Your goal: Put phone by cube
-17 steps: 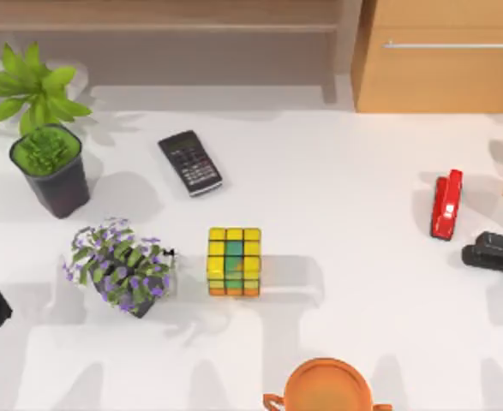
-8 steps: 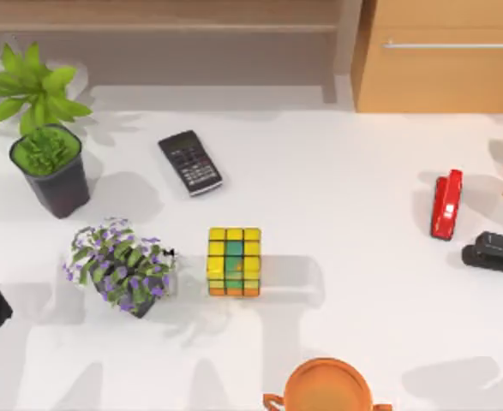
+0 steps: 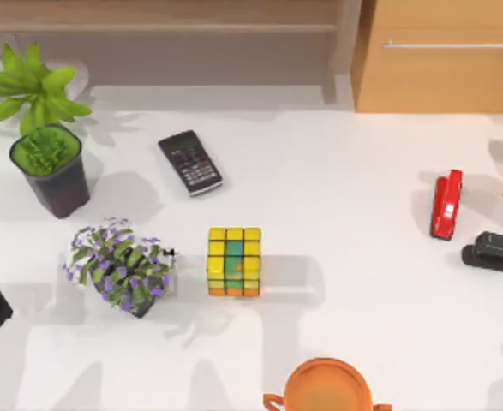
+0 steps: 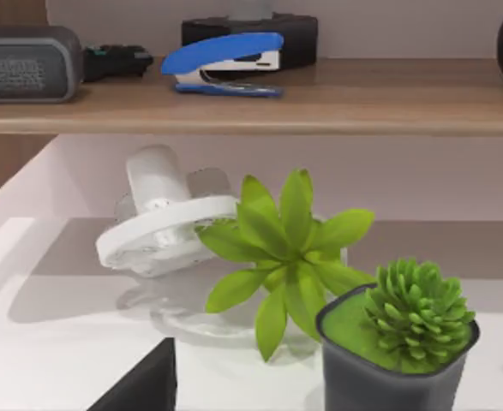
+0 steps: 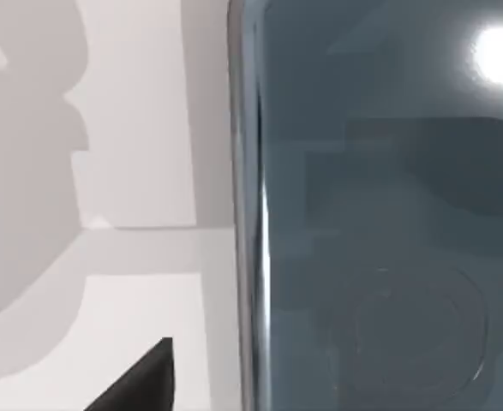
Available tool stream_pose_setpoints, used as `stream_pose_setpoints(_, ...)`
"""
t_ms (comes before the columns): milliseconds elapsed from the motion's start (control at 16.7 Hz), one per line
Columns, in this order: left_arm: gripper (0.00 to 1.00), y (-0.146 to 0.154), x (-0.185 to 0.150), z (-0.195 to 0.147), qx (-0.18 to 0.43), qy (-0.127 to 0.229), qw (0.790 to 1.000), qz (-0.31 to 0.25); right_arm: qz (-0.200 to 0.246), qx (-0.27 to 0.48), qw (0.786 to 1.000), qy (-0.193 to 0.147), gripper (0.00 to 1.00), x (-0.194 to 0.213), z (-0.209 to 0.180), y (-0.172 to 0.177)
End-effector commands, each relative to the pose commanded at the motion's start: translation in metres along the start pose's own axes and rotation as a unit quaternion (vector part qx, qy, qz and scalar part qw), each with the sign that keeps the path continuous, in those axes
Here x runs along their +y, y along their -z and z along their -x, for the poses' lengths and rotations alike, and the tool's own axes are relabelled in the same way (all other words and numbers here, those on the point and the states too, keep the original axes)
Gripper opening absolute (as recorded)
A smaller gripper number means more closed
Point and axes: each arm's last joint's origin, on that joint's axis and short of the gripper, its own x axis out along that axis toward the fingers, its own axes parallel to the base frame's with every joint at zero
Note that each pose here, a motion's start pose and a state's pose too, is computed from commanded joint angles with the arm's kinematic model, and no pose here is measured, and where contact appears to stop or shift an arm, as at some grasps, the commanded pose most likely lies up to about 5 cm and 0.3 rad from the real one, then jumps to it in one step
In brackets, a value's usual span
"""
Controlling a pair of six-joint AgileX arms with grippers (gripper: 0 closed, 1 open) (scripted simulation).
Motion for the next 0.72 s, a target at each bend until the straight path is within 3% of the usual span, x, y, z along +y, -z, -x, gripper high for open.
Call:
stream_pose_setpoints(180,1.0,0.0,0.0,0.0,0.0,0.0,1.0,0.0,0.013,0.02,0.999,-0.029,1.0,-0.012,-0.006,0.0)
stream_pose_setpoints(720,1.0,0.0,0.0,0.0,0.0,0.0,1.0,0.0,0.014,0.021,0.999,-0.031,1.0,-0.012,-0.023,0.0)
